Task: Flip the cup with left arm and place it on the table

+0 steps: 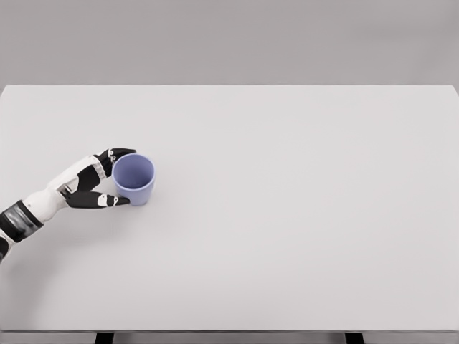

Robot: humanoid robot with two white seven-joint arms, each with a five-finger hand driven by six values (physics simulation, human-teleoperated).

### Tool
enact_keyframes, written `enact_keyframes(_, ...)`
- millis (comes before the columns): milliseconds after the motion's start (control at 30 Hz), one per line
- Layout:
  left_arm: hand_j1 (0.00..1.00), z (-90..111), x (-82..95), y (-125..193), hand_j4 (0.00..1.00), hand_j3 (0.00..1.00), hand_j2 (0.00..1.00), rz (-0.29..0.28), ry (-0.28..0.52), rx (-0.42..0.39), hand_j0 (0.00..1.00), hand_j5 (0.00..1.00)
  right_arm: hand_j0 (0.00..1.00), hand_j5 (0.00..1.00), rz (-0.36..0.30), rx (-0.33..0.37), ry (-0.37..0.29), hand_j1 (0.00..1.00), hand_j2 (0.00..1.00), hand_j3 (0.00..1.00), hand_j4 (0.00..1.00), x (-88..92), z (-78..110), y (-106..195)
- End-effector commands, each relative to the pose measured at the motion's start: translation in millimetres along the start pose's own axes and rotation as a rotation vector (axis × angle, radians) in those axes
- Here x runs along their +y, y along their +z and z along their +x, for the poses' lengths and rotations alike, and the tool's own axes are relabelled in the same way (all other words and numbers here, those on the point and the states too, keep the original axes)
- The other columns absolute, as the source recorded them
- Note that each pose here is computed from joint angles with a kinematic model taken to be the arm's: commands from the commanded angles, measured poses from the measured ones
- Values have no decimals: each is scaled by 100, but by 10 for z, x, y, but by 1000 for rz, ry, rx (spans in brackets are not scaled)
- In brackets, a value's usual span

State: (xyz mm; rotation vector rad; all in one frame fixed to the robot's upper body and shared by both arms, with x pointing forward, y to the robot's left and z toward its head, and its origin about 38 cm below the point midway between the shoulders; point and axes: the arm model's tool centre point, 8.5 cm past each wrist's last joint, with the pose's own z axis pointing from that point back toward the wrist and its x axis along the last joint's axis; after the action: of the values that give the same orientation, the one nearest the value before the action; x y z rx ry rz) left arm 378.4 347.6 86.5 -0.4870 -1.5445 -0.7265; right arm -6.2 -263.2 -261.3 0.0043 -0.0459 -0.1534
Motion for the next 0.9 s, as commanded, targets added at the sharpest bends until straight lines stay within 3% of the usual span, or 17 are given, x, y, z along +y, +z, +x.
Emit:
enact_keyframes(0, 89, 7, 4, 1, 89, 89, 89, 2, 3, -3, 89, 89, 100, 100, 0, 0, -1, 100, 100, 100, 100, 0, 0, 0)
enact_keyframes(433, 99, 25, 23, 6, 99, 99, 99, 6, 0, -7, 99, 99, 100, 100, 0, 0, 1, 100, 100, 100, 100, 0, 0, 0)
enact_keyframes(867, 99, 84, 65, 20, 99, 99, 99, 15, -17, -28, 99, 99, 100, 100, 0, 0, 1, 100, 100, 100, 100, 0, 0, 0)
